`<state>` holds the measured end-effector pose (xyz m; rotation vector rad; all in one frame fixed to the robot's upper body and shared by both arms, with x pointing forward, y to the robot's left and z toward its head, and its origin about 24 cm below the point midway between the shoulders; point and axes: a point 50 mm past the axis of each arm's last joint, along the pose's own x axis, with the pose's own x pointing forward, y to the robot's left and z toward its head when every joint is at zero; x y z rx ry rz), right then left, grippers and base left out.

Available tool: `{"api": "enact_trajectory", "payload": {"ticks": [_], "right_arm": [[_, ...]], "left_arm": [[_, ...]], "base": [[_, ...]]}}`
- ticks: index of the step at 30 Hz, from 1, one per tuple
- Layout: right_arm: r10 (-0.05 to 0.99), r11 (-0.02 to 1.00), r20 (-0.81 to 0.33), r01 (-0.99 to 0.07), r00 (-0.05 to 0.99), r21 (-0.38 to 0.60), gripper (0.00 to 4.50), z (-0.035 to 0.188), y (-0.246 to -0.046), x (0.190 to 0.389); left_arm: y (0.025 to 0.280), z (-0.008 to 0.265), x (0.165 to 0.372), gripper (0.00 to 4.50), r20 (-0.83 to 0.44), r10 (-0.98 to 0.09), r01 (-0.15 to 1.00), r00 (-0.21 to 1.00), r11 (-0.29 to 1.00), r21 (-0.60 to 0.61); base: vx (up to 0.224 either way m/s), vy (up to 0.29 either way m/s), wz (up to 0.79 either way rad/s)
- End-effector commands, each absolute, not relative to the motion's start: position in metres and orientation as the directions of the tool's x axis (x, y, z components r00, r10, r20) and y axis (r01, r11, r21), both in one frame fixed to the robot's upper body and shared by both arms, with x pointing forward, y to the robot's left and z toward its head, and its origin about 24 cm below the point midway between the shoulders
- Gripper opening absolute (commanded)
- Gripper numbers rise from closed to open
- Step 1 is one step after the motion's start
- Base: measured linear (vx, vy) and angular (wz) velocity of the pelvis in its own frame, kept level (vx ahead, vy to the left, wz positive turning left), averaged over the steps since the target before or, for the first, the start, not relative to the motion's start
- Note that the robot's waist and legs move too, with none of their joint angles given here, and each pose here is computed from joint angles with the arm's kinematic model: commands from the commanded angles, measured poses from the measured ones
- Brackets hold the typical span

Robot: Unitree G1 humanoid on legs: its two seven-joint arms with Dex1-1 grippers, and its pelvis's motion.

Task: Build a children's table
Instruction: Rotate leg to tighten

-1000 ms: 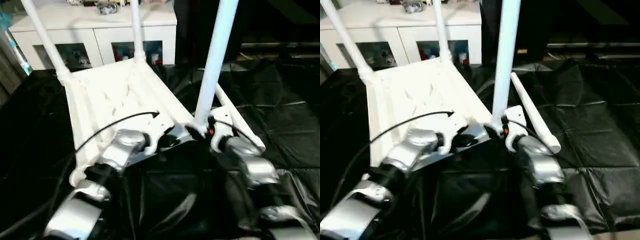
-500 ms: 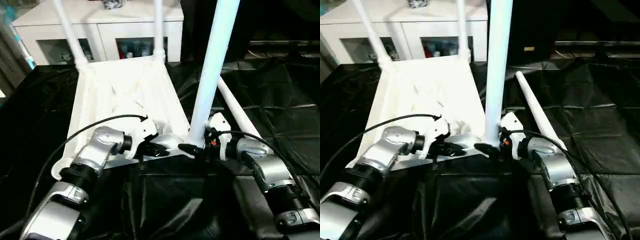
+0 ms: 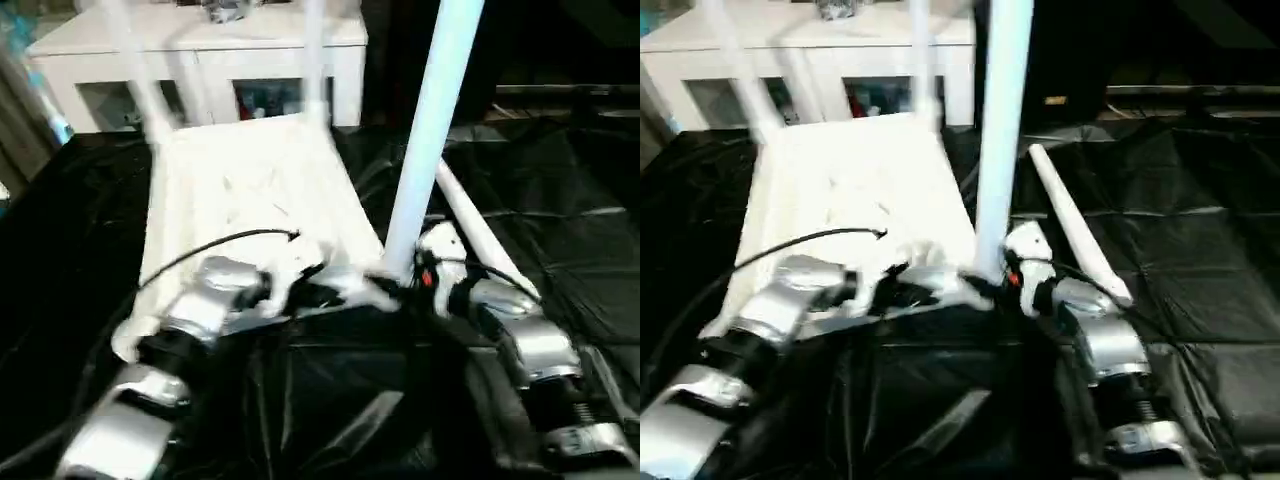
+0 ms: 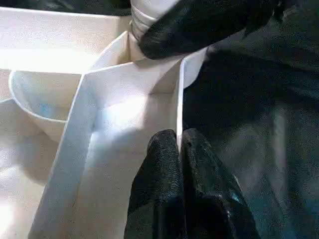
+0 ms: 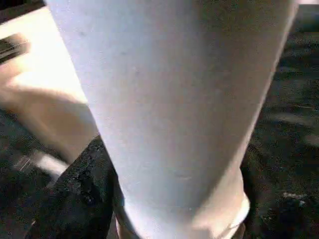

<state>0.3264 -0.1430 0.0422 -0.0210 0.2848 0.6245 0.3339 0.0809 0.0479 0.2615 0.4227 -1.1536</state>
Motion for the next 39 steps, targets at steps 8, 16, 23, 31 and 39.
{"api": "enact_trajectory", "payload": {"ticks": [8,16,23,31,39], "right_arm": [[0.417,0.909,-0.340,-0.389,0.843,0.151,2.78,0.020,-0.112,0.329],[0.367,0.930,-0.238,-0.356,0.900,0.087,3.50,0.035,-0.119,0.335],[0.291,0.956,-0.125,-0.284,0.948,0.072,3.53,0.054,-0.143,0.327],[0.252,0.968,-0.127,-0.250,0.959,0.037,3.53,0.053,-0.150,0.313],[0.331,0.937,-0.281,-0.348,0.901,-0.012,3.53,0.039,-0.140,0.297]], "left_arm": [[0.039,0.063,0.349,0.00,-0.327,-0.717,0.740,0.615,0.668,-0.074],[0.032,0.059,0.343,0.00,-0.339,-0.735,0.777,0.587,0.629,-0.018],[0.040,0.061,0.354,0.62,-0.315,-0.655,0.688,0.687,0.725,-0.007],[0.060,0.087,0.364,1.27,-0.128,-0.581,0.585,0.804,0.811,-0.011],[0.156,0.104,0.365,1.89,-0.125,-0.280,0.304,0.952,0.913,0.272]], "base": [[0.000,0.000,0.00],[0.000,0.000,0.00],[0.000,0.000,0.00],[0.000,0.000,0.00],[0.000,0.000,0.00]]}}
